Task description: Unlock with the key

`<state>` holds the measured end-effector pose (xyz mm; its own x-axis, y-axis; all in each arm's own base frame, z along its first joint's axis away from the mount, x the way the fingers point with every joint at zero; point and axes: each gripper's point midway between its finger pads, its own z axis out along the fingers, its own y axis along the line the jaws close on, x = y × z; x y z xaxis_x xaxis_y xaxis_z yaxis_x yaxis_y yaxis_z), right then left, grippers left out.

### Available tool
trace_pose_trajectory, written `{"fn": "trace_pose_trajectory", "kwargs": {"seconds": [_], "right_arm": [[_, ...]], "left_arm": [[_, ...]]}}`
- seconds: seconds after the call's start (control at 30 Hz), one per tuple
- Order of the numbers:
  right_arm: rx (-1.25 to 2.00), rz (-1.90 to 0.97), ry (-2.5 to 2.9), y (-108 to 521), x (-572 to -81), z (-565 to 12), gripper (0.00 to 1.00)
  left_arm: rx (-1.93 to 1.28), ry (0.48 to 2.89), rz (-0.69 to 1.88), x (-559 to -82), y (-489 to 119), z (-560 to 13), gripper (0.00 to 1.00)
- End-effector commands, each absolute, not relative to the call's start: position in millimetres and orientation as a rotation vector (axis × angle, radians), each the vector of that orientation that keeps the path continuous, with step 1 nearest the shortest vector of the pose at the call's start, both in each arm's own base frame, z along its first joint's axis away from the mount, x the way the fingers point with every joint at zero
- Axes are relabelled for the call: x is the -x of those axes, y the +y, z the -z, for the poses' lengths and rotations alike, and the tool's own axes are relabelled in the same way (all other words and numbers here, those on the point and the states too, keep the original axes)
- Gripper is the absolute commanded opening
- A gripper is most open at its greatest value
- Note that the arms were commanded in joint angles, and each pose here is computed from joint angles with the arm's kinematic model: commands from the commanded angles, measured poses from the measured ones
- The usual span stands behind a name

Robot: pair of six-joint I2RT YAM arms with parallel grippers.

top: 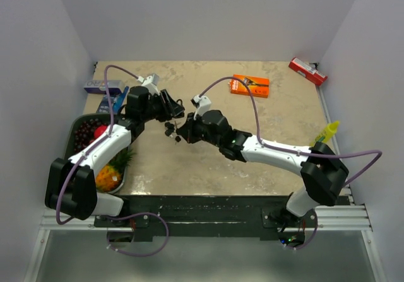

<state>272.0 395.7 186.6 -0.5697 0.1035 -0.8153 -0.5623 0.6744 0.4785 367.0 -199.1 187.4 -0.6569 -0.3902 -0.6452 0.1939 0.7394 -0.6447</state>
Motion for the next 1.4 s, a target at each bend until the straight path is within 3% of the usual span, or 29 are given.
{"fn": "trace_pose_trajectory", "kwargs": {"seconds": [0.0,0.4,1.37], "right_arm": [[0.291,-0.932,1.956,401.1,-291.6,-207.4,0.0],[0.246,-0.941,2.024,390.0,-312.5,-186.9,0.0],[0.222,-1.04,1.962,390.4,-327.3,-207.7,0.0]], "left_arm": [[0.135,2.005,0.925,-371.7,-197.8,-216.4,0.0],[0.136,2.007,0.929,-371.6,-198.4,-215.0,0.0],[0.126,2.039,0.944,-371.6,-202.6,-202.9,0.0]]}}
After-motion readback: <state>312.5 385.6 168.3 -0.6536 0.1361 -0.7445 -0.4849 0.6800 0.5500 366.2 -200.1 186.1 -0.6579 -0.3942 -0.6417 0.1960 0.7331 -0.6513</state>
